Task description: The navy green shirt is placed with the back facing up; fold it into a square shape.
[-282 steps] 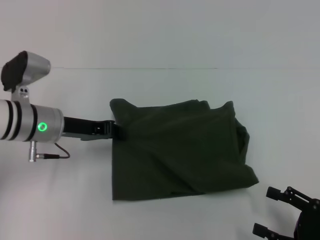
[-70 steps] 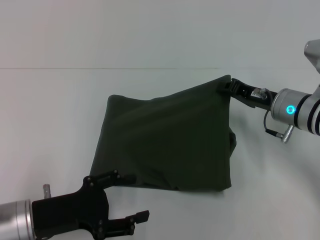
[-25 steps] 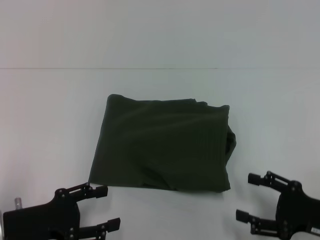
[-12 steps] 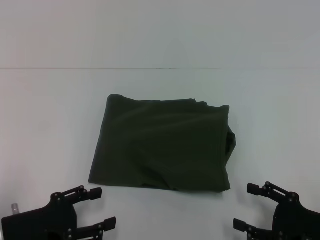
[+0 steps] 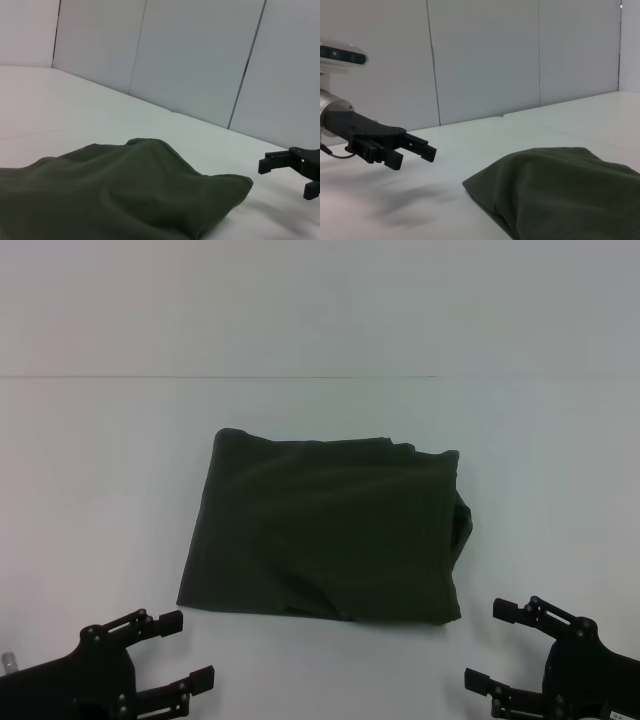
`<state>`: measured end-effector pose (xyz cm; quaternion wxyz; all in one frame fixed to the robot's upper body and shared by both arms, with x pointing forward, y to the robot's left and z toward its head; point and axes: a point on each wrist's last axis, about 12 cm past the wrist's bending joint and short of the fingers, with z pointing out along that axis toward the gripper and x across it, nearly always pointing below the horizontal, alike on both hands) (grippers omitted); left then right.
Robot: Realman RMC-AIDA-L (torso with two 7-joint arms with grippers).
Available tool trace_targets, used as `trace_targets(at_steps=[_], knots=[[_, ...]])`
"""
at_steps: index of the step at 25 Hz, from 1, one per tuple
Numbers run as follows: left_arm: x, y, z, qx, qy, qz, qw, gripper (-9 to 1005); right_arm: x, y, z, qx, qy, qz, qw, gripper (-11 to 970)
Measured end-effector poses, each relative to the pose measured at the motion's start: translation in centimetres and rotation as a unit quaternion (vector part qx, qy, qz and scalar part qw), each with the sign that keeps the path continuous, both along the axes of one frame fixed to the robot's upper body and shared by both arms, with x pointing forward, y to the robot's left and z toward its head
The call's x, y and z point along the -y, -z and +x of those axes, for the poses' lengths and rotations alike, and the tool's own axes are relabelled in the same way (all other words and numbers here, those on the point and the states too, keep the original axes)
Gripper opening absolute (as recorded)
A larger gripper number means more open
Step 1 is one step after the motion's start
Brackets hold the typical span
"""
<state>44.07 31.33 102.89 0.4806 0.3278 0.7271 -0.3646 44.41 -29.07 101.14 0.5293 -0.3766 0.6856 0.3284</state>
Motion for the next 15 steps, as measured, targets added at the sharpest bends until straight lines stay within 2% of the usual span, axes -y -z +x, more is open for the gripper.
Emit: trace_targets(at_steps=[15], knots=[[0.26, 0.07, -0.12, 0.004, 0.001, -0.007, 1.0, 809, -0.25, 0.01, 0.16, 0.0, 0.0, 0.003, 1.0, 927]])
